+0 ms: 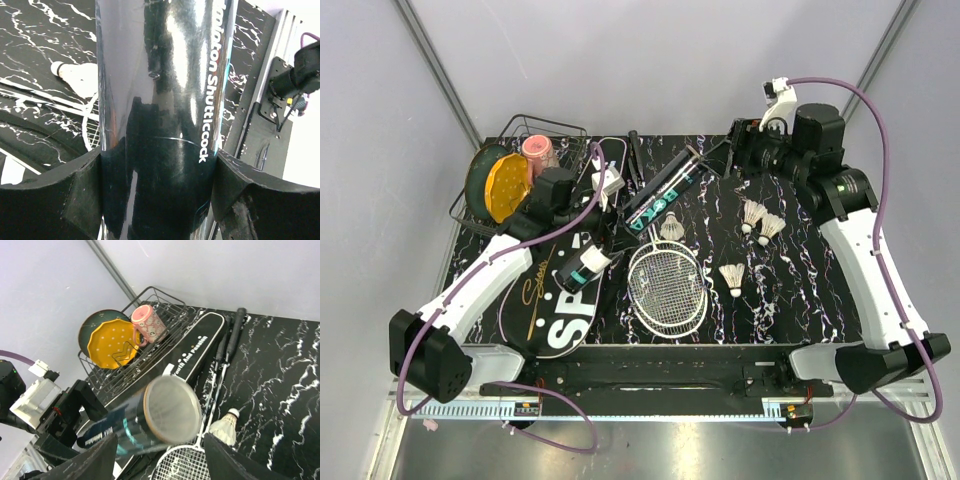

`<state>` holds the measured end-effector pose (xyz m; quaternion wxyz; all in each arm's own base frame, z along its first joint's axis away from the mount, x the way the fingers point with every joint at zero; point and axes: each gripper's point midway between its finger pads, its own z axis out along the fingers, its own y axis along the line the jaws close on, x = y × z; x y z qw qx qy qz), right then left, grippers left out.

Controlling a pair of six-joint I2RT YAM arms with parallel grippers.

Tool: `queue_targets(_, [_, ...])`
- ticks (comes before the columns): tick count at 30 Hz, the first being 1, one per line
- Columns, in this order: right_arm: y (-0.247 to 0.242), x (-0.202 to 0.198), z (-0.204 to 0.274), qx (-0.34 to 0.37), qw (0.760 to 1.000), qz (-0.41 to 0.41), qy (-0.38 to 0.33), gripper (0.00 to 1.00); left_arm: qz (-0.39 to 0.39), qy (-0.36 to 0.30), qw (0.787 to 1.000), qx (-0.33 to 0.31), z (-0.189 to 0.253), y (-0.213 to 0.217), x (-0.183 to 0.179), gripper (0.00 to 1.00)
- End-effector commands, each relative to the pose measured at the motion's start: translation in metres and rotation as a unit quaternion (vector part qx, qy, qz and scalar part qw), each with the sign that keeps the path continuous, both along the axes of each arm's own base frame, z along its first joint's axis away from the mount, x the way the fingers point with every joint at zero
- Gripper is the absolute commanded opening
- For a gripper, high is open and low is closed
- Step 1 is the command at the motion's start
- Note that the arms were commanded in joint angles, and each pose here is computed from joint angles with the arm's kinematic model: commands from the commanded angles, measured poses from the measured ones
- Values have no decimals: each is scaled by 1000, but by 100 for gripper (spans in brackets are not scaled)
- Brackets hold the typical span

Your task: Pack up the badminton gear

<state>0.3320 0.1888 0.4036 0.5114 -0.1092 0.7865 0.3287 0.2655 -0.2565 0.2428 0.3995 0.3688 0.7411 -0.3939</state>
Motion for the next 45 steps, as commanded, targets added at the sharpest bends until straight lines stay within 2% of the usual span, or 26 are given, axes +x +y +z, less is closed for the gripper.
queue_targets(1, [19, -9, 19, 26, 994, 102, -27, 74, -59, -66, 995, -37, 38, -12, -11, 24])
queue_targets(6, [25, -20, 19, 37, 988, 151, -22, 65, -75, -61, 995, -39, 38, -14, -15, 22])
queue_targets(9, [27, -22, 13, 43, 986, 160, -10, 55, -74, -70, 994, -39, 38, -15, -16, 21])
queue_targets(10, [27, -22, 13, 47, 986, 159, -7, 46, -75, -68, 994, -38, 37, -16, -16, 21])
queue_targets(12, [28, -26, 12, 58, 985, 162, -1, 35, -75, -64, 994, -37, 35, -16, -16, 20])
queue_targets(18, [31, -40, 17, 88, 978, 190, 7, 34, -74, -59, 995, -35, 33, -17, -13, 17])
queue_targets(22, [27, -45, 29, 123, 972, 199, 8, 14, -60, -69, 995, -30, 32, -14, -10, 11])
queue_targets(23, [26, -48, 27, 142, 969, 199, 27, 11, -55, -71, 996, -26, 31, -13, -8, 10])
queue_targets(24, [26, -46, 34, 153, 967, 204, 10, 5, -53, -73, 996, -25, 30, -13, -7, 7])
queue_targets(26, [23, -47, 33, 185, 959, 208, 40, 0, -46, -84, 995, -27, 29, -12, -4, 6])
queue_targets(28, [20, -43, 39, 201, 956, 212, 34, 0, -41, -88, 995, -32, 29, -12, -4, 0])
queue_targets(30, [14, -39, 42, 218, 955, 198, 42, 0, -31, -89, 995, -33, 28, -12, -1, 0])
queue_targets(35, [-37, -13, 50, 247, 965, 85, 28, 0, -14, -105, 994, -33, 32, -7, 2, 0])
queue_targets(38, [-57, -6, 55, 260, 964, 56, 25, 0, -19, -117, 992, -37, 35, -7, -1, 0])
queue_targets(45, [-72, 5, 40, 265, 964, 19, 31, 0, -7, -127, 991, -38, 40, -4, 0, 0])
